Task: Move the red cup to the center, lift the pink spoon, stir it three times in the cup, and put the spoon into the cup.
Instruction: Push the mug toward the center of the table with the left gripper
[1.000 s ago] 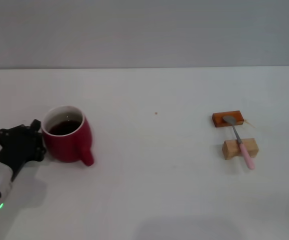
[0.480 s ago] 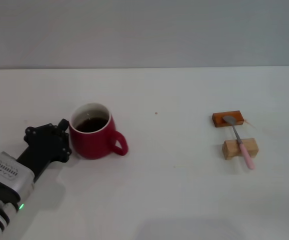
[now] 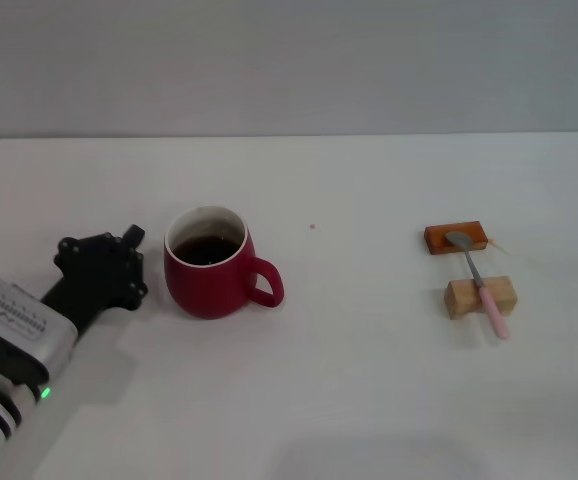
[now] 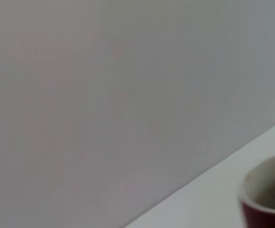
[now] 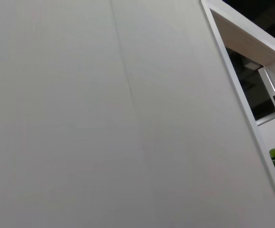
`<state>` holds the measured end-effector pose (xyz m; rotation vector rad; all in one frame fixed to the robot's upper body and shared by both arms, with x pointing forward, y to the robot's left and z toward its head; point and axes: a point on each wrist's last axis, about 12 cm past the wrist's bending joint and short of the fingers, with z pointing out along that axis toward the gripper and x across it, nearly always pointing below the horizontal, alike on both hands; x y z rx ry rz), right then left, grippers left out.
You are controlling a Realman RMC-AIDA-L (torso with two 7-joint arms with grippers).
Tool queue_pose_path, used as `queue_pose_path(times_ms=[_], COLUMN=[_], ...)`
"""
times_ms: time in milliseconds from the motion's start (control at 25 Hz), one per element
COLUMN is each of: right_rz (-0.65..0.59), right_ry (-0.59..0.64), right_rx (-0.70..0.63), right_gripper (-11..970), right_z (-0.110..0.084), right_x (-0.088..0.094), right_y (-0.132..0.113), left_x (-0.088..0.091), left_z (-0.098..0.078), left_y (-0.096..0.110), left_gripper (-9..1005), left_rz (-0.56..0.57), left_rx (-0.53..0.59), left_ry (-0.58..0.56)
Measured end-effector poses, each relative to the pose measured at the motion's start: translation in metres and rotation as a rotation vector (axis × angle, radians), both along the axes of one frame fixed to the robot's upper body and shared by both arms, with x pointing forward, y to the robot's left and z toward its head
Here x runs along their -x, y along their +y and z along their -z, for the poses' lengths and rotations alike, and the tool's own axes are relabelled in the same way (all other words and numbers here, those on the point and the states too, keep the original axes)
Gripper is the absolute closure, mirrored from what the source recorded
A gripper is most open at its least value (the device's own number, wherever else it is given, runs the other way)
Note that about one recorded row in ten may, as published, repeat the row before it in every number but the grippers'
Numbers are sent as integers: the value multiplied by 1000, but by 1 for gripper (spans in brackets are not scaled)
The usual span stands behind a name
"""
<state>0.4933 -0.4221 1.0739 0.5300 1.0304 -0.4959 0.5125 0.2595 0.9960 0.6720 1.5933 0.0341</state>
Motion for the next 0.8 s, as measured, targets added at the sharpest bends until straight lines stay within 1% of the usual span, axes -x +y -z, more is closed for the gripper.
queue_pose_path(times_ms=[40,80,120,160,240,280,320,400,440,560,800], right_rz=[2,2,3,3,3,3,2,1,-1,-2,-4], right_ry=[2,2,3,3,3,3,2,1,-1,-4,-4], right_rx=[-1,-1,-1,-2,-3,-3,-5,-7,-8,-9,-11], right_gripper=[287,287,287,287,287,287,287,287,287,288,288], right_z=[1,1,1,2,2,2,2,2,1,1,1], right_x=[1,1,2,2,2,2,2,2,1,1,0], right_y=[0,0,0,0,0,0,1,1,1,2,2], left_x=[-6,-6,-12,-12,-20,-20,-25,-26,-28,-29,-28], left_z=[-2,-2,-3,-3,-4,-4,-6,-6,-6,-6,-7], left_y=[6,6,10,10,9,9,7,6,1,-4,-14], left_gripper=[956,956,955,955,954,953,953,952,952,950,948], left_rz=[-17,-17,-23,-23,-15,-15,-3,2,21,47,87], left_rx=[-19,-19,-39,-39,-69,-69,-95,-106,-137,-153,-149], left_ry=[-4,-4,-2,-2,8,8,6,5,-2,-8,-16])
